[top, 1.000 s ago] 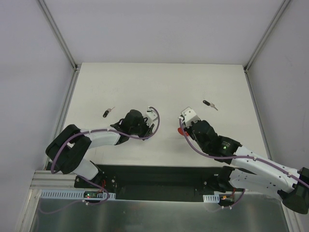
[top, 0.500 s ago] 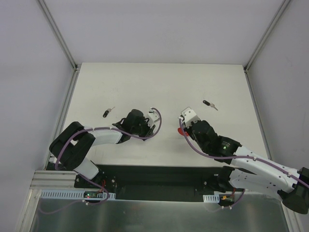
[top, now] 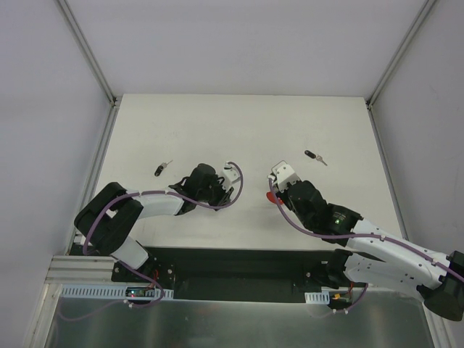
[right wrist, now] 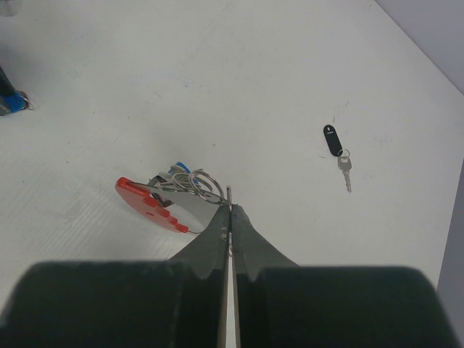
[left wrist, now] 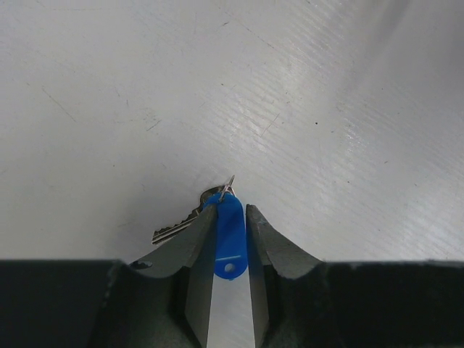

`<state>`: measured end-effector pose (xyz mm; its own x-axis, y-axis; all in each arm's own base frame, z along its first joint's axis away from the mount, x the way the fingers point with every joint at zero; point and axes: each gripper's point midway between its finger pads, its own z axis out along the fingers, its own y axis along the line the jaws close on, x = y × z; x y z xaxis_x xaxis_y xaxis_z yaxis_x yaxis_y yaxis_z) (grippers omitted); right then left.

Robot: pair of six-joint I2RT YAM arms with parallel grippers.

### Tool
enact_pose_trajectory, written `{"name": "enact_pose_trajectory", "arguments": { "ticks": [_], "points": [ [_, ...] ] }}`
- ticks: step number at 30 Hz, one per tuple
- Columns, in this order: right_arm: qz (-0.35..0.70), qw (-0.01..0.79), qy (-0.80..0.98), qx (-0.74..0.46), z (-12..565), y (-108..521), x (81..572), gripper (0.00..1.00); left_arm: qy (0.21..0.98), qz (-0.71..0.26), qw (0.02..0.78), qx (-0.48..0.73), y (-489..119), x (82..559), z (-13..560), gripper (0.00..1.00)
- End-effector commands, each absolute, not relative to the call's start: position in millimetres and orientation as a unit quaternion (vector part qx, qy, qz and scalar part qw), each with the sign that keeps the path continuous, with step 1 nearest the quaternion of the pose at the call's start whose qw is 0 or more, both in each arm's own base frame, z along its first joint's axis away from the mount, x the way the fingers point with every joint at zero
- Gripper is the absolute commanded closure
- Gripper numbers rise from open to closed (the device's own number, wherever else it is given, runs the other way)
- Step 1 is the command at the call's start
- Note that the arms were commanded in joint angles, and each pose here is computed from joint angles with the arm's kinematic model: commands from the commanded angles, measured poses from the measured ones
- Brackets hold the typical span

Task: Put the keys on the keyring

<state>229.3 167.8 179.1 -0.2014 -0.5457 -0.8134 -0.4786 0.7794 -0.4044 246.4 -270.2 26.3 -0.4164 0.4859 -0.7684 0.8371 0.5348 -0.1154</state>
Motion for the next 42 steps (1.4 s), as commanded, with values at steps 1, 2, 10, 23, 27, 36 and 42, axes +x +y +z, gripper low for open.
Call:
{"name": "enact_pose_trajectory", "arguments": {
  "ticks": [1, 2, 10, 23, 27, 36, 42],
  "points": [
    [-0.020, 0.559, 0.765, -0.320, 192.1, 174.2, 234.2, 0.98, 0.787, -0.252, 0.375, 0.420, -275.6, 258.6, 39.6, 0.77],
    [-0.020, 0.559, 0.765, -0.319, 192.8, 174.4, 234.3, 0.99, 0.788, -0.252, 0.374, 0.420, -274.5, 258.3, 38.6, 0.76],
    [-0.017, 0.556, 0.765, -0.324, 191.0, 175.8, 233.5, 0.98, 0.769, -0.268, 0.384, 0.435, -272.2, 255.4, 42.1, 0.76],
    [-0.010, 0.554, 0.764, -0.332, 189.2, 179.3, 231.9, 0.98, 0.731, -0.294, 0.377, 0.486, -271.4, 247.8, 35.9, 0.76],
    [-0.008, 0.554, 0.763, -0.334, 189.5, 178.8, 231.2, 0.98, 0.720, -0.309, 0.385, 0.488, -268.2, 247.7, 38.1, 0.75],
    [-0.007, 0.551, 0.763, -0.340, 187.9, 181.4, 231.2, 0.99, 0.682, -0.338, 0.392, 0.516, -270.3, 246.1, 43.5, 0.71],
    [-0.006, 0.549, 0.762, -0.343, 187.4, 182.9, 231.5, 0.98, 0.664, -0.359, 0.384, 0.533, -273.1, 245.5, 43.3, 0.71]
  ]
}}
